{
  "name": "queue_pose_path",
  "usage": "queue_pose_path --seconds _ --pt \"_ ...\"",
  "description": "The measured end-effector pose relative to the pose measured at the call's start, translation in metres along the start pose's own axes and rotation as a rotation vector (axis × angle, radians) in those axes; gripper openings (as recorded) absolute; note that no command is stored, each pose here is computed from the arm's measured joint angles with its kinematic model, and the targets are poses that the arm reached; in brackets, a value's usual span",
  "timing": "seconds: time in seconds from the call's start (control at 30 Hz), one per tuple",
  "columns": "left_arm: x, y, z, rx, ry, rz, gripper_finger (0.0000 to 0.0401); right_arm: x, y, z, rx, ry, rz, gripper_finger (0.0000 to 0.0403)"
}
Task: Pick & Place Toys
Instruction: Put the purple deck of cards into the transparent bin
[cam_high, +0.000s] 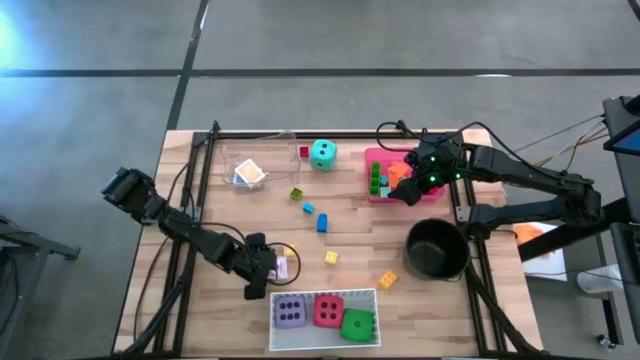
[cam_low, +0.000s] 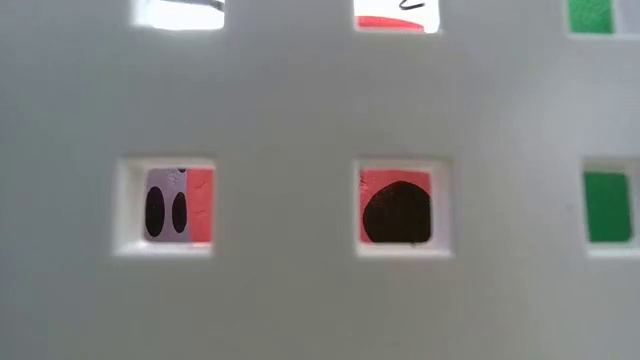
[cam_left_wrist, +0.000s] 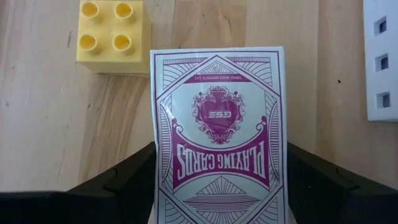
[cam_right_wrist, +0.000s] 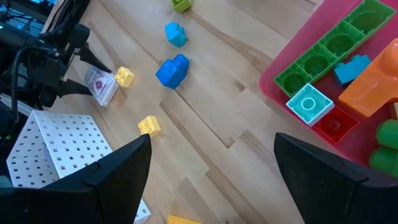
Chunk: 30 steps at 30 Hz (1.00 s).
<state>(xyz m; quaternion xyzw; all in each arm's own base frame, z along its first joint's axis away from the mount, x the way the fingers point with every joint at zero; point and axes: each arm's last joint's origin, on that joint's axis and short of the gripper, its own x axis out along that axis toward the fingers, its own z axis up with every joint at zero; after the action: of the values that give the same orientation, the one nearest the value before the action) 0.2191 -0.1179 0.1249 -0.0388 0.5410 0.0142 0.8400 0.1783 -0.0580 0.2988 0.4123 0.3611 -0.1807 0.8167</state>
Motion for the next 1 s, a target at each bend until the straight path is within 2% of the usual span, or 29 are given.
queue_pose_path --seconds 0.53,1.0 --pt "-0.016 0.005 -0.002 -0.028 0.02 0.002 0.0281 0.0 0.0 0.0 -0.002 0.001 0.004 0.0329" --pt "-0.056 0.025 -0.003 -0.125 -0.019 0.038 0.0281 0.0 0.0 0.0 -0.009 0.0 0.005 0.0329"
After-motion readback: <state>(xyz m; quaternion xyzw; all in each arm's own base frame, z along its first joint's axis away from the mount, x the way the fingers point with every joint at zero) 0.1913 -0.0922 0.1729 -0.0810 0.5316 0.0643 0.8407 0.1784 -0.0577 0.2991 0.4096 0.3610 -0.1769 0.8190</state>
